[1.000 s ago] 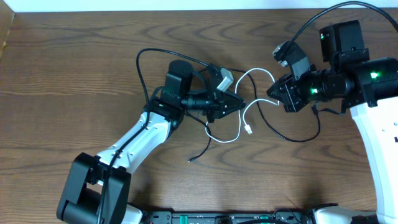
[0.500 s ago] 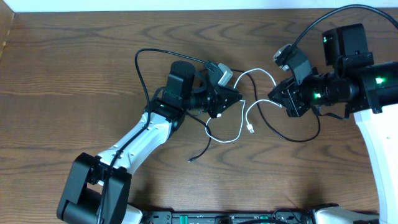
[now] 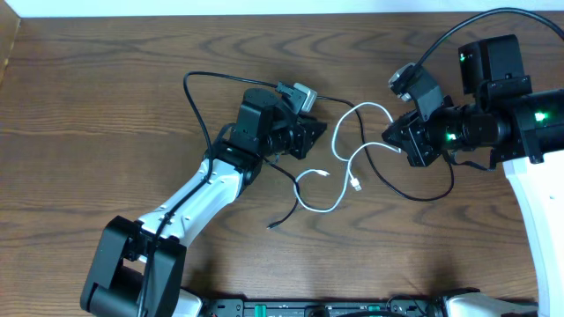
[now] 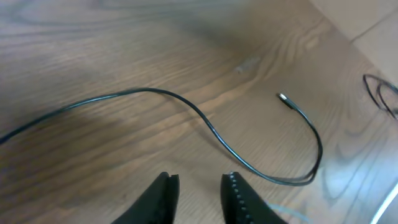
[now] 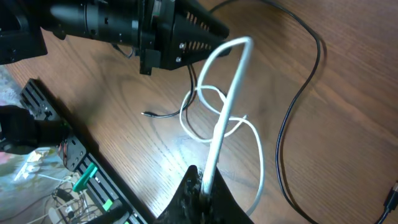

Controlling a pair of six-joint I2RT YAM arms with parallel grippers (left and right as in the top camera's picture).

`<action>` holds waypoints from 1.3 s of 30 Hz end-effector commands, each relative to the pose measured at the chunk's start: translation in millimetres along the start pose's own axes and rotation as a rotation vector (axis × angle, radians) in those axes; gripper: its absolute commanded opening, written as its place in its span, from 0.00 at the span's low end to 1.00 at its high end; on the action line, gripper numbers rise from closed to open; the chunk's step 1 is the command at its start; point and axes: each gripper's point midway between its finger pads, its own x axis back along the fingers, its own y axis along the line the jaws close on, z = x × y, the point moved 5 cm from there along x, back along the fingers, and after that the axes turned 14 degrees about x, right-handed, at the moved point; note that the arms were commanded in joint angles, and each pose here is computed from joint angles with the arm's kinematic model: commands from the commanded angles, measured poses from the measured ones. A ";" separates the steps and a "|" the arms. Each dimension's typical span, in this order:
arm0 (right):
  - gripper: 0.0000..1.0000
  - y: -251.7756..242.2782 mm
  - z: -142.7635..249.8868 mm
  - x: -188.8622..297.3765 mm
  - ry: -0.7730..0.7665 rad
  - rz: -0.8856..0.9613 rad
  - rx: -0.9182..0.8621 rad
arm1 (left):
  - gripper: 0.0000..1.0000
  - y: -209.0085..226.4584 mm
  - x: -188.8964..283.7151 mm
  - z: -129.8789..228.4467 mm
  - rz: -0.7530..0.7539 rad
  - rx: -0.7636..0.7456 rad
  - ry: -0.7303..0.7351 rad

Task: Untangle cables

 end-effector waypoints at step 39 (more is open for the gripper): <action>0.01 -7.4 3.3 8.8 0.026 0.092 0.026 | 0.25 -77.4 34.5 27.8 0.743 -0.221 0.203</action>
